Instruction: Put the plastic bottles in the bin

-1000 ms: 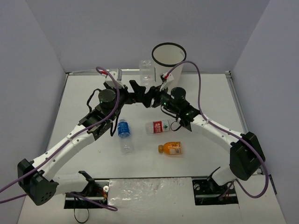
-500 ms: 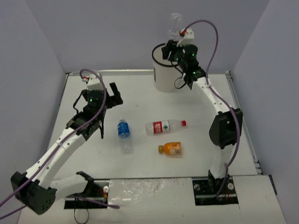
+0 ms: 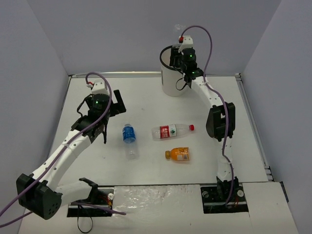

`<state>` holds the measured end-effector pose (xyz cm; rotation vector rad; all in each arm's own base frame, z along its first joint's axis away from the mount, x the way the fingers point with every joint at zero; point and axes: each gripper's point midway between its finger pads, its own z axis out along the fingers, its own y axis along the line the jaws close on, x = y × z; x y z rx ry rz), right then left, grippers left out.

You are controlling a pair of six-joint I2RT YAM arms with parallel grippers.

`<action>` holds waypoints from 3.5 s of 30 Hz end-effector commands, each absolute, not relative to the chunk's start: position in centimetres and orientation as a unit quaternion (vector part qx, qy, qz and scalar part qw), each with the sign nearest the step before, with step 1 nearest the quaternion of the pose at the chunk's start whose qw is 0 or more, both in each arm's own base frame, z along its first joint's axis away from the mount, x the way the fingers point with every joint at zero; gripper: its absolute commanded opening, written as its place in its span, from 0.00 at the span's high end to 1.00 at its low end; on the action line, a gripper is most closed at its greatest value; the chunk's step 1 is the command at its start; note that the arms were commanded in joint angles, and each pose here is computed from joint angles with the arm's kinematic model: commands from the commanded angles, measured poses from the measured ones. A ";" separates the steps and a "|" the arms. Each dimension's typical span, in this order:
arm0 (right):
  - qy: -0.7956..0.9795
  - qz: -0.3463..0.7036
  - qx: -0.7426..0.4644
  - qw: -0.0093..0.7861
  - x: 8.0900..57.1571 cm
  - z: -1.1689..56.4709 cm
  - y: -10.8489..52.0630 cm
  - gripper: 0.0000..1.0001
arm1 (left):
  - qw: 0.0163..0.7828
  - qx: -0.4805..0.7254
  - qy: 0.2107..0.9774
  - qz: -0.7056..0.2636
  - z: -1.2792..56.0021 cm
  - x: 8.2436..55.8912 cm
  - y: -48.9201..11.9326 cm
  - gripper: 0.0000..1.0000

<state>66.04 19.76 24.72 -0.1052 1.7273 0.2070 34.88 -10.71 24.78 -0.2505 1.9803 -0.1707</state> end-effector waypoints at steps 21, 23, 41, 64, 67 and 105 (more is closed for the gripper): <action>0.661 0.101 -0.036 0.743 61.0 41.0 17.6 0.02 | 0.539 -0.104 0.830 -0.093 25.6 34.9 -11.1 0.03; 0.655 0.100 -0.032 0.748 60.3 42.3 17.3 0.00 | 0.540 -0.104 0.830 -0.095 25.7 34.8 -11.1 0.03; 0.701 0.177 -0.322 0.612 39.1 33.5 20.3 0.00 | 0.542 -0.095 0.829 -0.099 25.6 34.3 -10.6 0.03; 0.740 0.118 -0.605 0.270 32.9 9.2 27.2 0.00 | 0.533 -0.092 0.837 -0.085 24.1 33.3 -9.1 0.03; 0.741 0.126 -0.609 0.254 32.5 7.9 27.2 0.00 | 0.536 -0.096 0.835 -0.080 24.4 33.1 -8.7 0.03; 0.630 0.064 -0.358 0.687 45.0 40.8 27.8 0.75 | 0.575 -0.148 0.803 -0.054 25.5 31.9 -5.9 0.03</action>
